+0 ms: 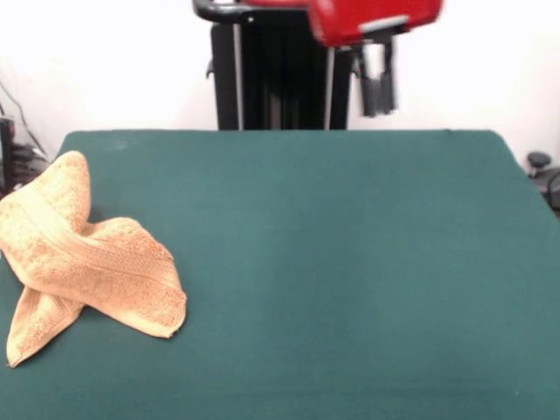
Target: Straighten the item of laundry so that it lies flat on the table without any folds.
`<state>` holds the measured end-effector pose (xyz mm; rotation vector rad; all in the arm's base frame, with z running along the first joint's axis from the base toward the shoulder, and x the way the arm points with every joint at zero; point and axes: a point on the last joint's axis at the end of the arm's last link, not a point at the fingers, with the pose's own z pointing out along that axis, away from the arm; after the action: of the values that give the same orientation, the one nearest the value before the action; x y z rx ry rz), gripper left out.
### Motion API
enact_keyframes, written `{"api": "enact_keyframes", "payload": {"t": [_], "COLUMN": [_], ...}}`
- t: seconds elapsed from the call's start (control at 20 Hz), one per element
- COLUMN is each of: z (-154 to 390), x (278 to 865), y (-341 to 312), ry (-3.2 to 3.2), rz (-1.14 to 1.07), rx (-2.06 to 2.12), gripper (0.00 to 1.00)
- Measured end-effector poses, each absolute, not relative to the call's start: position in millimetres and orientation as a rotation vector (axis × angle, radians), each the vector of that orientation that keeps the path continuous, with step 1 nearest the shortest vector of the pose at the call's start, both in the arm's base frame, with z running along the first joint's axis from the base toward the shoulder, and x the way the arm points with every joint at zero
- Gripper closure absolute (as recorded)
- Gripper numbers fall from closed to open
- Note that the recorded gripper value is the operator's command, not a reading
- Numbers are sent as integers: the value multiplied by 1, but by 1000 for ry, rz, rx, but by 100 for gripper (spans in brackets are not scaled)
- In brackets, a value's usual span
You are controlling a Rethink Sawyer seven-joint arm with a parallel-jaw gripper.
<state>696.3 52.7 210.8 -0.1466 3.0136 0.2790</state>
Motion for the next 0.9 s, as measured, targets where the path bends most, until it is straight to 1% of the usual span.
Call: {"api": "enact_keyframes", "payload": {"t": [0.3,0.35,0.65,0.9], "z": [209,208,213,220], "x": [711,716,724,725], "y": [-25,-55,-138,-184], "ry": [3013,3008,2992,2975], "rz": [172,132,29,-15], "rx": [30,95,269,374], "gripper": [100,100,100,100]}}
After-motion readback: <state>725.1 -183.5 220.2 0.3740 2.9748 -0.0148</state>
